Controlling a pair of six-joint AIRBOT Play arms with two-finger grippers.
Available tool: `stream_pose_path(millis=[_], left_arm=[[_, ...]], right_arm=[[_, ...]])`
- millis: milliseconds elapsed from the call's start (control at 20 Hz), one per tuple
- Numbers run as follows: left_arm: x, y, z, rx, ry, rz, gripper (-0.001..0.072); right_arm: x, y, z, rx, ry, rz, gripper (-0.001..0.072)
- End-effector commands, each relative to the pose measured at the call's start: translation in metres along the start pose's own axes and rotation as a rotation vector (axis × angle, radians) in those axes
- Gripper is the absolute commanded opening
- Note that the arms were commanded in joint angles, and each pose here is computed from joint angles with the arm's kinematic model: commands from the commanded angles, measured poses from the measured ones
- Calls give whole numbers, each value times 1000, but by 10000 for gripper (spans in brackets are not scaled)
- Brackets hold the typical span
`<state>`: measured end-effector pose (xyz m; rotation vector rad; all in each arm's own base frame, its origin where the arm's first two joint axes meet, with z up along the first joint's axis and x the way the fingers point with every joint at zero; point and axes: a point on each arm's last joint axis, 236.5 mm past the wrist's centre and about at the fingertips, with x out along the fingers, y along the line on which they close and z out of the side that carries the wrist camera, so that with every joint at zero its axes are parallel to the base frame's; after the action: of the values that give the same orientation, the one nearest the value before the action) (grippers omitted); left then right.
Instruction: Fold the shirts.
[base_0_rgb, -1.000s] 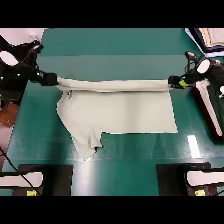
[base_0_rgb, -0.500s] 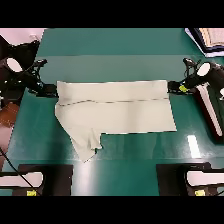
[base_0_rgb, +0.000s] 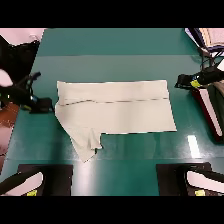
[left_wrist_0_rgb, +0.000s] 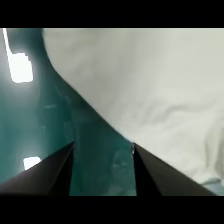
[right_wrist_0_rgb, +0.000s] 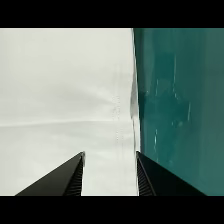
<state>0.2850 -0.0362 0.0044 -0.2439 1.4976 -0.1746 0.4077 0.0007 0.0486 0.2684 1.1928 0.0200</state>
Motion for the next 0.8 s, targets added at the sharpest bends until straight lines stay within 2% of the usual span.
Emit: stream_pose_path(millis=[0,250,500,750], left_arm=[[22,-22,-60,-57,20,-65,426],[60,-50,-120,9,157,-63,426],[80,-52,-129,-7,162,-59,426],[94,-75,-127,-84,124,-180,425]], right_arm=[[-10,3,-3,-7,-4,7,389],[-10,6,-10,-14,27,9,389],[-10,5,-15,-14,49,7,389],[-10,5,-17,-15,54,7,389]])
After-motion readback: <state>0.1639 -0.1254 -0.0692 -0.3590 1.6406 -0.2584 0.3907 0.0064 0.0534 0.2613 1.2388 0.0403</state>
